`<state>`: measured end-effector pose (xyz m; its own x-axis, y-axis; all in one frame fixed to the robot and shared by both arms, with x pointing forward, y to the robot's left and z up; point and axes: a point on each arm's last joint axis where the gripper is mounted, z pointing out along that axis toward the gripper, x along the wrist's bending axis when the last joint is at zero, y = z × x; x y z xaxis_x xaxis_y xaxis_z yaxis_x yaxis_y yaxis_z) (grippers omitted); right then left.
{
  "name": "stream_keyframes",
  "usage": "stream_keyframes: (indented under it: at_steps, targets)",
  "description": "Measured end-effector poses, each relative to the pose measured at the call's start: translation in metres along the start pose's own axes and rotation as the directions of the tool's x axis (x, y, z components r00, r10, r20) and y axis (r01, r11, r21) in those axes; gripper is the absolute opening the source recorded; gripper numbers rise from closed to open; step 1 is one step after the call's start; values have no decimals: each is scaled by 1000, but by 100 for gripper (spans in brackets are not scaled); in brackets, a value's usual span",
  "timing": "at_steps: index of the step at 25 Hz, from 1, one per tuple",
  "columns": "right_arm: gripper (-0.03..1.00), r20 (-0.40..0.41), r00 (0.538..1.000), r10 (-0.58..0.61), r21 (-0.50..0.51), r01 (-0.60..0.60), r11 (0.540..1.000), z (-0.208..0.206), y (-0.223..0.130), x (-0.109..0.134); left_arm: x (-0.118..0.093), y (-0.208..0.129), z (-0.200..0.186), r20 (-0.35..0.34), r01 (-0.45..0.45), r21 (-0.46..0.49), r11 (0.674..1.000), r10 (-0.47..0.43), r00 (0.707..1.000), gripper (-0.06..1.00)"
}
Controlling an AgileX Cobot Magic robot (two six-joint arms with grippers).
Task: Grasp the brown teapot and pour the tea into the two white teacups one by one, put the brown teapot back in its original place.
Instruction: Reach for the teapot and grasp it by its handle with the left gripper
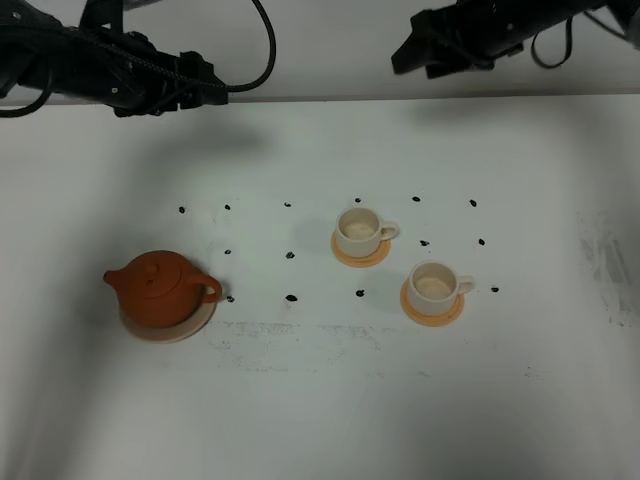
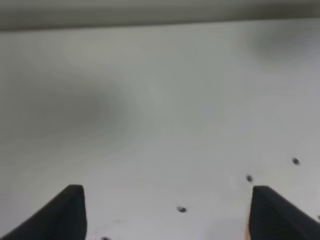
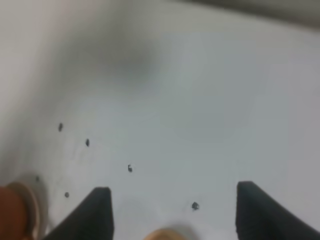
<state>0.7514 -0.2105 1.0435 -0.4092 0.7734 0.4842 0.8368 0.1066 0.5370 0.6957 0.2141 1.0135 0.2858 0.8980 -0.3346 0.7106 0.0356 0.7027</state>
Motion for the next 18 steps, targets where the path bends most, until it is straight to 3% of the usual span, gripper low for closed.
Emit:
stream_keyframes:
  at_steps: [10,18]
  targets:
    - [50,207,974,-91,-210,136,968,-145,18,90,-17,-35,-68,-202,-167,-145,975,136,970,64]
    - [49,471,875,-111,-135,196,971,-220,-39,121,-35,-75,-113,-306,-267,-243,933,187,933,64]
